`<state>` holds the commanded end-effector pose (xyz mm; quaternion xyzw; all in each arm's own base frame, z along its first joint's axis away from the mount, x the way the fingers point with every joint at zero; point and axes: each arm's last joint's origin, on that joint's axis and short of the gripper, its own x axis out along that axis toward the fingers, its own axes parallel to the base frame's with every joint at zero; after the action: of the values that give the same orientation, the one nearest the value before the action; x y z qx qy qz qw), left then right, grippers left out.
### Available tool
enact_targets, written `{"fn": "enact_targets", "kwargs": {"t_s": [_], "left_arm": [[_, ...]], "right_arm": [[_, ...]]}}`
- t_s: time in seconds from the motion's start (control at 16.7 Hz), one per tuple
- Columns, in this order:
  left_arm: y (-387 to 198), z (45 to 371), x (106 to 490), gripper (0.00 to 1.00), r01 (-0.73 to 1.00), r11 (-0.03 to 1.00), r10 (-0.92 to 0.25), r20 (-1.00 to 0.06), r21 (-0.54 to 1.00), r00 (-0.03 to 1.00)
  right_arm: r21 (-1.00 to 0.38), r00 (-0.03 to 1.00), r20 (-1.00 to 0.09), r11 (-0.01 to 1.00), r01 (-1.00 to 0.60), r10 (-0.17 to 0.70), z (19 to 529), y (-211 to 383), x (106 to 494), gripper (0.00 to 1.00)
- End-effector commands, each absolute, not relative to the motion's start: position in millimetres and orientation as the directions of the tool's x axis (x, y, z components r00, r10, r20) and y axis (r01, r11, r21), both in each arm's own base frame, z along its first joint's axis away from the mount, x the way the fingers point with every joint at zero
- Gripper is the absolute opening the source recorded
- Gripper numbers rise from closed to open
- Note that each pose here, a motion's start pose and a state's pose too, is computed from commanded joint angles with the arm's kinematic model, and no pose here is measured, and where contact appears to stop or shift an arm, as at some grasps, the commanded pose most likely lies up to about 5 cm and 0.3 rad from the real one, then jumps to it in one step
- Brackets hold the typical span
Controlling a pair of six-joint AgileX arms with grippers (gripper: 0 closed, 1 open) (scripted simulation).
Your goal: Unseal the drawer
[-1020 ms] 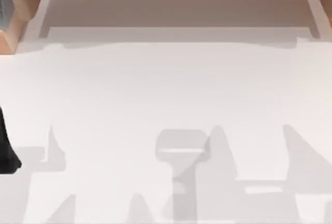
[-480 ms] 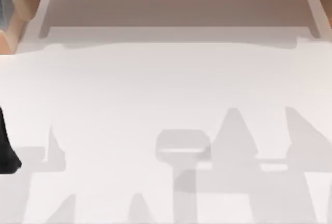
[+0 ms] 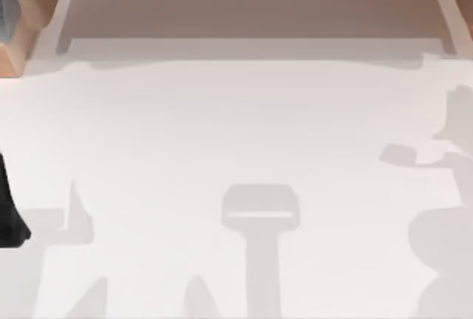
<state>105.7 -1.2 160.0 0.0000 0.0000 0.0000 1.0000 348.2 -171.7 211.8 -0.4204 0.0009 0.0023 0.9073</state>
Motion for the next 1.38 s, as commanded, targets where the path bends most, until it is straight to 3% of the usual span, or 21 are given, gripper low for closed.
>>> {"fn": "enact_targets", "kwargs": {"t_s": [0.3,0.54,0.72,1.38], "left_arm": [[-1.2,160.0,105.7,1.00,0.000,1.000,0.000,0.000,0.000,1.000],[-1.2,160.0,105.7,1.00,0.000,1.000,0.000,0.000,0.000,1.000],[-1.2,160.0,105.7,1.00,0.000,1.000,0.000,0.000,0.000,1.000],[-1.2,160.0,105.7,1.00,0.000,1.000,0.000,0.000,0.000,1.000]], "right_arm": [[-0.968,1.000,-0.009,0.252,-0.008,-0.004,137.3,-182.7,387.3,1.00],[-0.999,1.000,-0.003,0.045,-0.002,-0.009,98.2,-181.4,400.7,1.00],[-1.000,1.000,0.000,0.000,0.000,-0.010,89.2,-180.4,403.2,1.00],[-1.000,1.000,0.000,0.000,0.000,-0.010,89.2,-180.9,425.5,1.00]]}}
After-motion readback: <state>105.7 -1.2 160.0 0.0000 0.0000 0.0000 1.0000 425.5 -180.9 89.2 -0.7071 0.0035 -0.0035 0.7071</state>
